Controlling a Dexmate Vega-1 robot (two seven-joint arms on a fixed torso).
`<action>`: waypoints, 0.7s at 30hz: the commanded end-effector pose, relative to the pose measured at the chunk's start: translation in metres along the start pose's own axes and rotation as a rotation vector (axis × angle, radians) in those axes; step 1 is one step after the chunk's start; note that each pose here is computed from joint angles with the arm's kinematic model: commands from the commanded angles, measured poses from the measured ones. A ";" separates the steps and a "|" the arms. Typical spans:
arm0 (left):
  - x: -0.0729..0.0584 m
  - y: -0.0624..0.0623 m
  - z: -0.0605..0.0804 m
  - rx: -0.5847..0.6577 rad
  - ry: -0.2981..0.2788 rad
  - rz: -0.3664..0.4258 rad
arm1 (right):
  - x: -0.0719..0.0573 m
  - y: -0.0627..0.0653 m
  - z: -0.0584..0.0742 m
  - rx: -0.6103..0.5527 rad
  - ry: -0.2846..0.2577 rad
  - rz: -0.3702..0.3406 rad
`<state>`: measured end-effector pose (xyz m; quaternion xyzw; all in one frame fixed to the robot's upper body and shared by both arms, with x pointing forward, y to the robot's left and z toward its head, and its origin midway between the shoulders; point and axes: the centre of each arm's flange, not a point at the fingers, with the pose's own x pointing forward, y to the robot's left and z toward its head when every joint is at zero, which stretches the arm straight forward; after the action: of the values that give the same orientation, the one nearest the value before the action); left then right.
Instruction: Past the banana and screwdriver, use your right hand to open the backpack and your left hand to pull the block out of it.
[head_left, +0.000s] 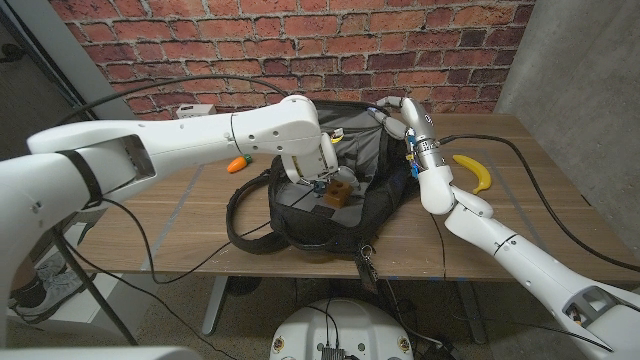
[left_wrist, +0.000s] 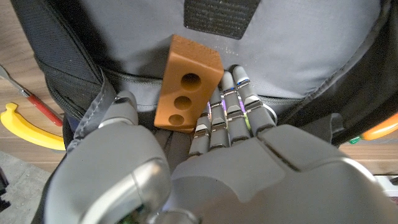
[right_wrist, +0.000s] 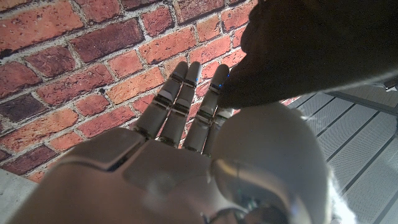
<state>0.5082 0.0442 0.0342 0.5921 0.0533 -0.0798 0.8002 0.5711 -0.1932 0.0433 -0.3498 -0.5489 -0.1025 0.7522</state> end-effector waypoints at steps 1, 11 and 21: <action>0.007 -0.011 0.012 0.071 0.042 -0.005 | -0.005 0.001 -0.008 0.031 0.009 -0.021; -0.004 -0.011 0.012 0.153 0.027 0.156 | -0.005 0.001 -0.007 0.036 0.014 -0.025; -0.016 -0.009 0.005 0.151 -0.047 0.240 | -0.003 0.004 0.000 0.037 0.008 -0.023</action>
<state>0.5004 0.0321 0.0281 0.6461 0.0071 -0.0246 0.7628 0.5740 -0.1969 0.0378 -0.3301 -0.5504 -0.1035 0.7599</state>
